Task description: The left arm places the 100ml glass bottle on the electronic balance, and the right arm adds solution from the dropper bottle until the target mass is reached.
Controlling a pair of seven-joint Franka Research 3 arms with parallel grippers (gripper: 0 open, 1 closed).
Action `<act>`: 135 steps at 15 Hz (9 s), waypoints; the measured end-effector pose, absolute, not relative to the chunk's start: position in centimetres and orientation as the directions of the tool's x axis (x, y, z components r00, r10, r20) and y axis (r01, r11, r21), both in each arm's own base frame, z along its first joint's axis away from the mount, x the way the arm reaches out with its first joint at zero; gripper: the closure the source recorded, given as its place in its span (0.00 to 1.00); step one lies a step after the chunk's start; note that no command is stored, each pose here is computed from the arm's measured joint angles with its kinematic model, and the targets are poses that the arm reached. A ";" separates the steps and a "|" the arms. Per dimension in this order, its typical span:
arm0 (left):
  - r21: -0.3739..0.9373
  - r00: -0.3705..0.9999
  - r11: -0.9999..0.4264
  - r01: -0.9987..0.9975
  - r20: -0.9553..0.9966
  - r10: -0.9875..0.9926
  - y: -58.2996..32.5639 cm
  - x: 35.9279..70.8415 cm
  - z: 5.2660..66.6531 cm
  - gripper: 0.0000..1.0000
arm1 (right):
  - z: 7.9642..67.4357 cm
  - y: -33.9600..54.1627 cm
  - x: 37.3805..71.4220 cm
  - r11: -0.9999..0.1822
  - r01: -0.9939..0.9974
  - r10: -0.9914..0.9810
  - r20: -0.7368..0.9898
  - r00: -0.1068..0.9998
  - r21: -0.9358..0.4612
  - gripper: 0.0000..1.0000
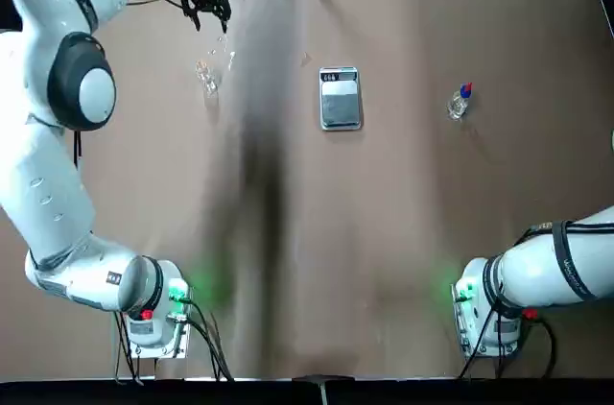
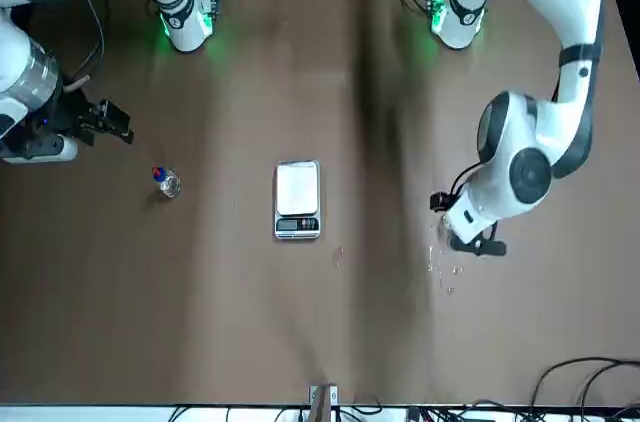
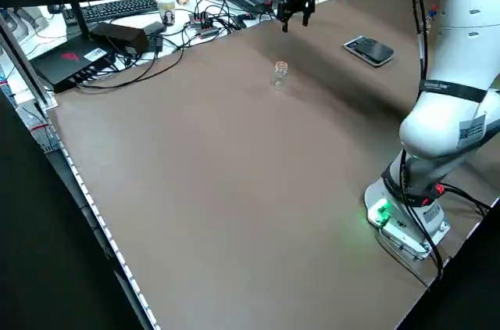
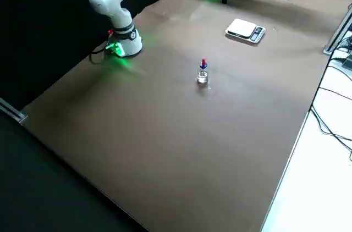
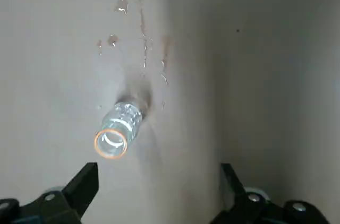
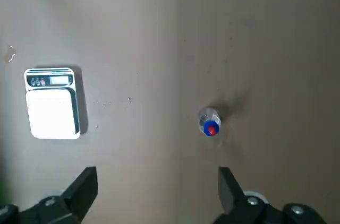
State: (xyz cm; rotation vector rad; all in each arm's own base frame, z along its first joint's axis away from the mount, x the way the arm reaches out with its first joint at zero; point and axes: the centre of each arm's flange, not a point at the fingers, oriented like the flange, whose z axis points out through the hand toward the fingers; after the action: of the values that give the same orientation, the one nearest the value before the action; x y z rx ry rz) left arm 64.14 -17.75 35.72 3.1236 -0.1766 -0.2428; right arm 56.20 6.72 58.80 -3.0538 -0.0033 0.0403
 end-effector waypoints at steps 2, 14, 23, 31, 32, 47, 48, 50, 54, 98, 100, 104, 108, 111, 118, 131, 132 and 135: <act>0.009 0.979 -0.995 -0.100 -0.176 -0.100 -17.1 64.5 33.4 0.00 | 58.7 7.0 56.2 -0.996 -0.006 -0.003 -0.029 1.000 -0.087 0.00; 0.009 0.980 -0.999 -0.039 -0.193 -0.040 -11.5 64.7 28.7 0.00 | 47.7 -1.6 57.7 -0.989 -0.127 -0.116 -0.134 0.984 -0.073 0.03; 0.011 0.985 -0.999 -0.038 -0.169 -0.039 -11.3 63.3 25.2 0.00 | 37.7 -1.5 55.6 -0.988 -0.137 -0.131 -0.094 0.987 -0.065 0.31; 0.006 0.978 -0.999 -0.035 -0.207 -0.036 -10.9 61.9 24.0 0.11 | 33.9 0.2 53.8 -0.992 -0.112 -0.107 -0.094 0.990 -0.059 0.41; 0.004 0.976 -0.999 -0.034 -0.217 -0.034 -10.8 61.7 23.9 0.12 | 33.6 0.2 53.6 -0.992 -0.111 -0.106 -0.098 0.990 -0.058 0.41; 0.002 0.974 -0.999 -0.033 -0.225 -0.033 -10.6 61.5 24.9 0.38 | 30.6 -0.2 52.1 -0.993 -0.109 -0.105 -0.079 0.991 -0.045 0.58; 0.002 0.974 -0.999 -0.033 -0.224 -0.032 -10.6 61.5 24.9 0.38 | 30.6 -0.2 52.1 -0.993 -0.109 -0.105 -0.079 0.991 -0.045 0.60; 0.003 0.976 -0.999 -0.032 -0.217 -0.032 -10.6 61.7 24.9 0.38 | 30.6 -0.2 52.1 -0.993 -0.108 -0.104 -0.079 0.991 -0.045 0.66; 0.005 0.979 -0.999 -0.031 -0.201 -0.032 -10.6 61.9 25.0 0.40 | 30.6 -0.2 52.1 -0.993 -0.108 -0.104 -0.078 0.991 -0.045 0.68; 0.079 0.991 -0.995 0.064 -0.118 0.055 -48.3 53.1 33.1 0.52 | 29.6 -0.3 51.6 -0.994 -0.099 -0.096 -0.094 0.991 -0.037 0.96; 0.095 0.990 -0.990 0.104 -0.106 0.094 -50.0 52.6 32.3 0.52 | 29.6 -0.3 51.6 -0.994 -0.099 -0.095 -0.094 0.991 -0.037 0.95; 0.113 0.987 -0.983 0.141 -0.094 0.131 -52.7 51.4 31.1 0.52 | 29.6 -0.3 51.6 -0.995 -0.098 -0.094 -0.093 0.991 -0.037 0.92; 0.144 0.986 -0.977 0.156 -0.072 0.147 -54.9 50.3 30.3 0.52 | 29.6 -0.3 51.6 -0.995 -0.098 -0.094 -0.093 0.991 -0.037 0.92; 0.162 0.987 -0.975 0.154 -0.060 0.146 -55.7 49.9 29.9 0.52 | 29.6 -0.3 51.6 -0.995 -0.098 -0.094 -0.092 0.991 -0.037 0.92; 0.182 0.983 -0.966 0.183 -0.052 0.176 -57.1 50.1 29.6 0.50 | 29.7 -0.3 51.6 -0.995 -0.097 -0.093 -0.090 0.992 -0.038 0.92; 0.220 0.967 -0.942 0.252 -0.009 0.256 -52.9 55.0 35.4 0.00 | 30.2 -0.4 51.9 -0.995 -0.096 -0.092 -0.084 0.992 -0.039 0.91; 0.214 0.965 -0.942 0.257 -0.001 0.263 -51.2 56.2 37.0 0.00 | 30.4 -0.4 51.9 -0.995 -0.096 -0.092 -0.087 0.992 -0.039 0.91; 0.192 0.964 -0.950 0.246 0.049 0.260 -45.0 59.6 42.7 0.00 | 31.1 -0.5 52.3 -0.994 -0.097 -0.093 -0.095 0.991 -0.040 0.91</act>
State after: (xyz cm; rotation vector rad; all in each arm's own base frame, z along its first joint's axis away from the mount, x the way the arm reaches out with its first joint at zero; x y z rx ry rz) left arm 59.62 -45.00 42.69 2.9297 0.3807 0.1089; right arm 52.35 -0.49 31.14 -3.0903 0.1474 0.1447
